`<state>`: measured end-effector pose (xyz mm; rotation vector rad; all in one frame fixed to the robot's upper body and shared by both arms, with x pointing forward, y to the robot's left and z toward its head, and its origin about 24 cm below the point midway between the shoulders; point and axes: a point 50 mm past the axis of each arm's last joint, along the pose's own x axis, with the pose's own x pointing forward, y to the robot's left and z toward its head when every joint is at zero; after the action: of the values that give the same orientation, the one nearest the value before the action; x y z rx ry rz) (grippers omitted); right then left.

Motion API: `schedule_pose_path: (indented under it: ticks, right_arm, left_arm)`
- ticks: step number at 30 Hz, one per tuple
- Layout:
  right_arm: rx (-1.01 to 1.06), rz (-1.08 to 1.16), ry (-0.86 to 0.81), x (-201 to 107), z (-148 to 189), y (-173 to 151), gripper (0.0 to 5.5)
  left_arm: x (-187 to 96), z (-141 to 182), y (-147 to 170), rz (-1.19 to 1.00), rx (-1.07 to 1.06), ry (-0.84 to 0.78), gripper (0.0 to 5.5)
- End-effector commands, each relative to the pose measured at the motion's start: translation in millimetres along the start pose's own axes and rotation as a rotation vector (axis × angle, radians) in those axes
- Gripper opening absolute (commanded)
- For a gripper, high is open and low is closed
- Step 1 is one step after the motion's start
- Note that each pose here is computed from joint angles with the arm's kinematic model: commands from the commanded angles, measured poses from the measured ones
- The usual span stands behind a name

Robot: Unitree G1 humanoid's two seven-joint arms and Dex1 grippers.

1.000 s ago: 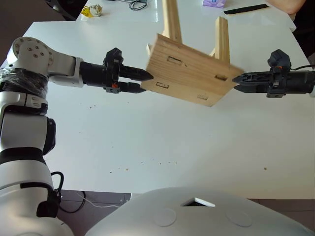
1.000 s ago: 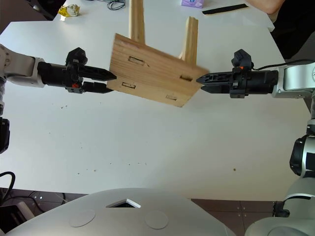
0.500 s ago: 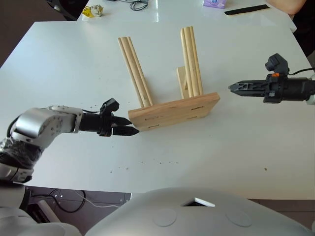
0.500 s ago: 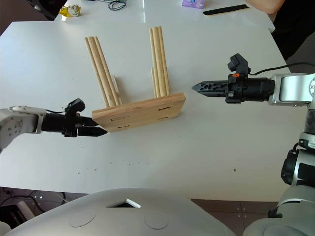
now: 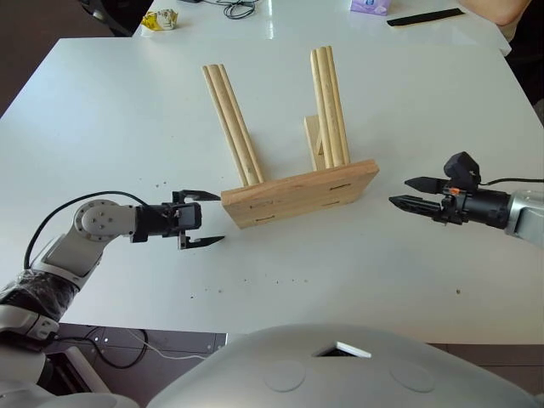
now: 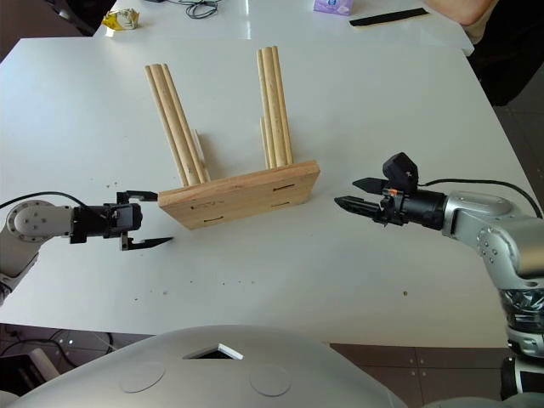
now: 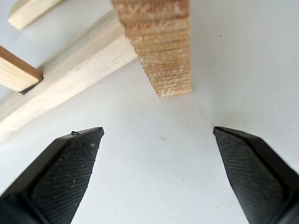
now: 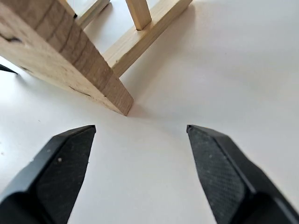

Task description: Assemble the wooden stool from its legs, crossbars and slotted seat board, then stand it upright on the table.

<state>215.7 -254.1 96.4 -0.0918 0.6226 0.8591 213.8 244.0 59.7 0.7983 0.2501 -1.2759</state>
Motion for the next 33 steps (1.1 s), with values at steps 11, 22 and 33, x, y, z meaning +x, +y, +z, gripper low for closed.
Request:
schedule_pose_path:
  ticks: [11,22,33]
  right_arm:
    - [-0.418,0.174,-0.045,75.7,-16.9,-10.8,3.60]
    - [-0.371,0.292,-0.028,97.8,-42.8,8.3,3.62]
    - [-0.387,0.362,-0.028,86.1,-37.7,19.6,2.91]
  left_arm:
    - [31.4,3.8,-19.6,0.003,0.112,-0.173,4.36]
    - [42.7,3.0,-12.6,-0.162,0.193,-0.192,4.06]
    - [43.9,-1.0,-3.4,-0.214,0.239,-0.180,2.51]
